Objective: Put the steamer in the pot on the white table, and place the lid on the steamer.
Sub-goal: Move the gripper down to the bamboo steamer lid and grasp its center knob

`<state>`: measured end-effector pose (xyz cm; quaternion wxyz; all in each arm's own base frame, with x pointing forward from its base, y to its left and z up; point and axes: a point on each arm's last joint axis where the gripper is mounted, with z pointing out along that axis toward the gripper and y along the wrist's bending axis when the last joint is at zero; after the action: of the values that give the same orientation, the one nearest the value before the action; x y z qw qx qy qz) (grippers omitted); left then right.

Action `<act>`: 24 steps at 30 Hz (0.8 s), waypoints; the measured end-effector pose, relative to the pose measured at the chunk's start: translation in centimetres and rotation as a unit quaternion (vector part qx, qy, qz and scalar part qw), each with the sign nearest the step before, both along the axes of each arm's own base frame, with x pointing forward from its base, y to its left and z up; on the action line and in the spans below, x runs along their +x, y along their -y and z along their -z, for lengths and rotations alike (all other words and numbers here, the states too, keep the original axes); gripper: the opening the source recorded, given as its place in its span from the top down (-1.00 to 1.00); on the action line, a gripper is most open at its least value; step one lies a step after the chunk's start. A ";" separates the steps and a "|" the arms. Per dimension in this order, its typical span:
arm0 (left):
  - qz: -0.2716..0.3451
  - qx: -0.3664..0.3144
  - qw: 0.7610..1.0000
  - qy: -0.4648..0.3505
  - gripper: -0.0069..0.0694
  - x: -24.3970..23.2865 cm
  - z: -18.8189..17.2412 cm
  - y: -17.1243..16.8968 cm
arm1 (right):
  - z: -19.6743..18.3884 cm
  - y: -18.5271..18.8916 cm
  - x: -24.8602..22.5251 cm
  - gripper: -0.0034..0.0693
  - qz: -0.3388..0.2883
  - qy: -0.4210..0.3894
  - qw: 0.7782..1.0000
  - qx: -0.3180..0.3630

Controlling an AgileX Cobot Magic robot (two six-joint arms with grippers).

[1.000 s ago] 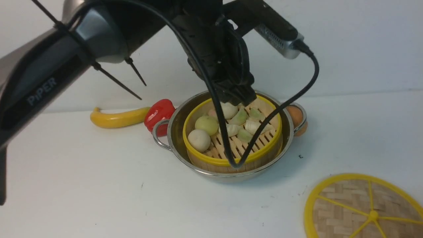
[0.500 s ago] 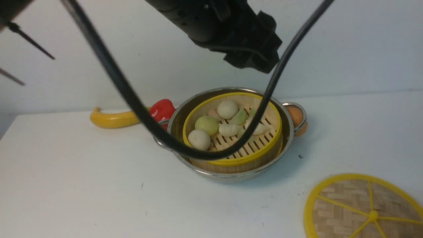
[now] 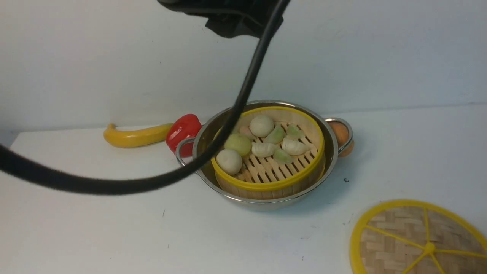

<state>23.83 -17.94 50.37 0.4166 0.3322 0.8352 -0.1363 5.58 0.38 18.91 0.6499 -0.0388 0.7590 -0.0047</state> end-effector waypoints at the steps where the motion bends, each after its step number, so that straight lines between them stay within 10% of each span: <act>1: -0.016 -0.008 1.000 0.006 -0.28 -0.5 -0.6 -0.6 | 0.0 0.0 0.0 0.22 0.000 0.000 1.000 0.000; 13: -0.142 -0.056 0.981 0.122 -0.28 -9.0 -5.9 -9.8 | 0.0 0.0 0.0 0.22 0.000 0.000 1.000 0.000; 24: -0.253 0.009 0.967 -0.039 -0.28 -7.4 7.2 -13.5 | 0.0 0.0 0.0 0.22 0.000 0.000 1.000 0.000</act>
<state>16.39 -4.48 43.20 0.4016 0.1082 0.9089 -0.0314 5.58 0.38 18.91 0.6499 -0.0388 0.7590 -0.0047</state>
